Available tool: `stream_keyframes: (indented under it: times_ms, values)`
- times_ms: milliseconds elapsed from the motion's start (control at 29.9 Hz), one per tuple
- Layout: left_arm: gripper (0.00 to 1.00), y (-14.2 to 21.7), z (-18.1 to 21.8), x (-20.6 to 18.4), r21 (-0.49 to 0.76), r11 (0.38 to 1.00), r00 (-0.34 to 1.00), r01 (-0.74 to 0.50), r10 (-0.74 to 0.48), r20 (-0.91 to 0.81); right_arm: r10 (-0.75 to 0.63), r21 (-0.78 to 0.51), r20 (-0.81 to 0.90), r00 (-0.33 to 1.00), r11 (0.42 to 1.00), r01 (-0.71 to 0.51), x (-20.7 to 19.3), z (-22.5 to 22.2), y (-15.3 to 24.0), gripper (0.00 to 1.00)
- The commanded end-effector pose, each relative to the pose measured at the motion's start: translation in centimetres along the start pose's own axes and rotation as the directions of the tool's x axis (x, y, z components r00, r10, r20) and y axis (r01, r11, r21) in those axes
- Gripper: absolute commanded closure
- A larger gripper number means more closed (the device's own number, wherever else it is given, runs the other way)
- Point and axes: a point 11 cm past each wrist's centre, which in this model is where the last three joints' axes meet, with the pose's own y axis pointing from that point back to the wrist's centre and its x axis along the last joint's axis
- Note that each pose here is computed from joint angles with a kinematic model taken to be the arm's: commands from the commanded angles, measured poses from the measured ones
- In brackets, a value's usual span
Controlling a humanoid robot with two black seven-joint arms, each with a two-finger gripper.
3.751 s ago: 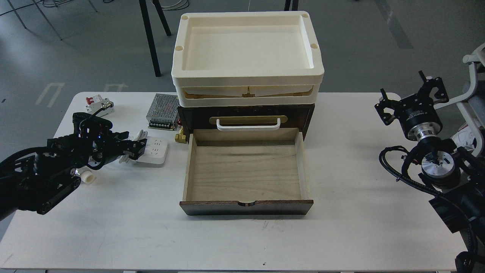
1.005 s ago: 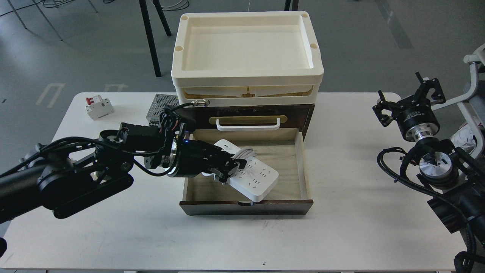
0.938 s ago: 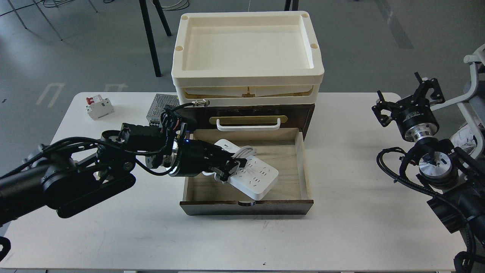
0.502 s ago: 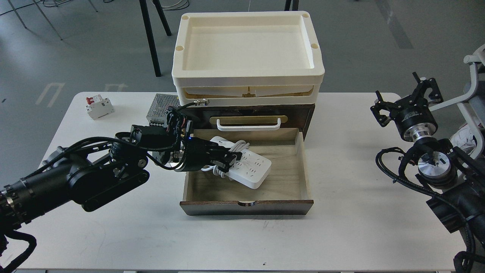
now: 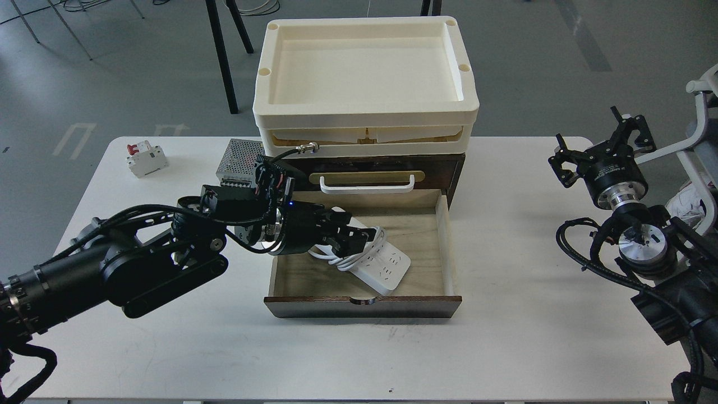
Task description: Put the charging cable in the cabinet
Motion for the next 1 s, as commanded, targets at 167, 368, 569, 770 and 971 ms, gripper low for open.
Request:
stream_keyframes:
  times_ms: [167,368,569,770,971]
  values:
    - [0.05,4.7,6.2,6.6,-0.308,0.928,0.975,-0.210,0.173,-0.143,-0.003,-0.002,0.000,1.000,1.000,0.003,-0.1,0.0,0.0,0.00]
    - [0.01,13.0,6.8,16.7,-0.443,0.676,0.784,-0.589,0.342,-0.518,-0.012,-0.007,0.002,1.000,1.000,0.012,-0.2,0.2,0.1,0.00]
    - [0.00,21.1,-0.1,21.2,-0.295,0.435,0.440,-0.851,0.283,-0.852,-0.021,-0.010,0.002,1.000,1.000,0.021,-0.5,0.1,0.0,0.00]
    - [0.00,26.3,-12.2,18.1,0.072,0.328,0.015,-0.942,0.257,-0.966,-0.028,-0.042,-0.019,0.999,0.999,0.028,-0.7,1.1,0.0,0.00]
    - [0.00,29.4,-21.5,12.4,0.418,0.174,-0.404,-0.892,0.109,-0.908,-0.006,-0.013,-0.016,1.000,1.000,0.006,-0.4,0.2,-0.4,0.00]
